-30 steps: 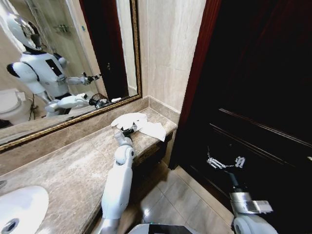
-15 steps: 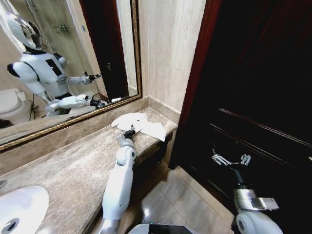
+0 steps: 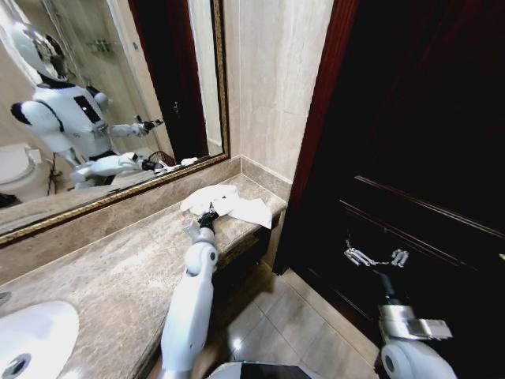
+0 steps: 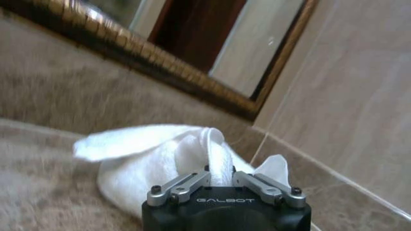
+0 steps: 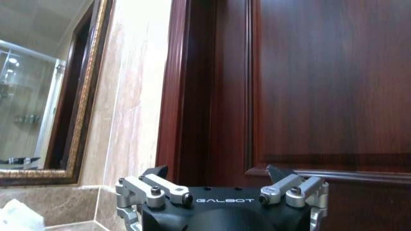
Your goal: Discard the used towel into the hamper.
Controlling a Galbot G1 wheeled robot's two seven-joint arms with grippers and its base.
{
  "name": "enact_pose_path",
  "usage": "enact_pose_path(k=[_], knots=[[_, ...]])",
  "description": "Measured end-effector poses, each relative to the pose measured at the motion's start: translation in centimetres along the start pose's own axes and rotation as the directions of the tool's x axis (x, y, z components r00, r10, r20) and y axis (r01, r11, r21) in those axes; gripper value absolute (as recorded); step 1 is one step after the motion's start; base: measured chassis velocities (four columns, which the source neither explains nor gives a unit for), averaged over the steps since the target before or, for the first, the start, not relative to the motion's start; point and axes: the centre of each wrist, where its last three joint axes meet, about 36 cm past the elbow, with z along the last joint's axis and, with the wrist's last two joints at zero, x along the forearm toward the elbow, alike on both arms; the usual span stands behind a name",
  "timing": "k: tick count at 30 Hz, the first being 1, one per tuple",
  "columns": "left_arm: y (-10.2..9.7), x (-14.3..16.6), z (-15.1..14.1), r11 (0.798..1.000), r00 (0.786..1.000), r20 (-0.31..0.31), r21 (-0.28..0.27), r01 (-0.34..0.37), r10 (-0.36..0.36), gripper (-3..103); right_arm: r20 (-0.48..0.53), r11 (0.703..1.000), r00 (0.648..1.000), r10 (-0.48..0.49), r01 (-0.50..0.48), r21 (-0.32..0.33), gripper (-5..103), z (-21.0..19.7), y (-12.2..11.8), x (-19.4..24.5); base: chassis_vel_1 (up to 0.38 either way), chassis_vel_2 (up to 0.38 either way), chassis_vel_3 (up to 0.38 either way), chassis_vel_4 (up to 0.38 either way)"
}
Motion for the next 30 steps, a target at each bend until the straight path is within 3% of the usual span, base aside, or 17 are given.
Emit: enact_pose_path(k=[4,6,10,13,17,22,27,28,30], knots=[[0.5,2.2,-0.7,0.998,0.997,0.076,-0.056,-0.022,0.026,0,0.025,1.0,1.0,0.007,-0.006,-0.015,100,-0.2,0.4,-0.1,0.0,0.0,0.0,0.0],[0.9,4.3,-1.3,0.994,0.992,0.118,-0.109,-0.029,0.042,0,0.059,0.999,0.998,0.032,-0.03,-0.028,100,-0.8,0.7,-0.3,0.0,0.0,0.0,0.0],[1.1,6.0,-1.8,0.989,0.988,0.142,-0.143,-0.043,0.063,0,0.075,0.998,0.996,0.046,-0.044,-0.039,100,-1.1,0.9,-0.3,0.0,0.0,0.0,0.0],[1.9,9.9,-3.3,0.952,0.964,0.228,-0.301,-0.064,0.136,0,0.091,0.997,0.995,0.051,-0.046,-0.057,100,-1.0,1.4,0.3,0.0,0.0,0.0,0.0],[1.4,13.1,-5.5,0.944,0.952,0.263,-0.323,-0.066,0.157,0,0.114,0.996,0.992,0.056,-0.047,-0.08,100,-1.3,2.1,0.0,0.0,0.0,0.0,0.0],[0.5,16.6,-8.1,0.949,0.948,0.273,-0.306,-0.077,0.165,0,0.154,0.994,0.984,0.084,-0.073,-0.08,100,-1.9,2.7,-0.8,0.0,0.0,0.0,0.0],[-0.2,19.8,-10.2,0.955,0.955,0.251,-0.284,-0.084,0.159,0,0.172,0.993,0.981,0.09,-0.075,-0.09,100,-2.7,3.3,-1.1,0.0,0.0,0.0,0.0],[0.2,21.0,-9.8,0.948,0.964,0.21,-0.305,-0.095,0.164,0,0.182,0.992,0.979,0.088,-0.071,-0.101,100,-3.8,3.5,-1.4,0.0,0.0,0.0,0.0],[0.4,21.3,-9.7,0.941,0.965,0.197,-0.321,-0.102,0.171,0,0.189,0.991,0.978,0.092,-0.072,-0.109,100,-4.3,3.7,-1.7,0.0,0.0,0.0,0.0]])
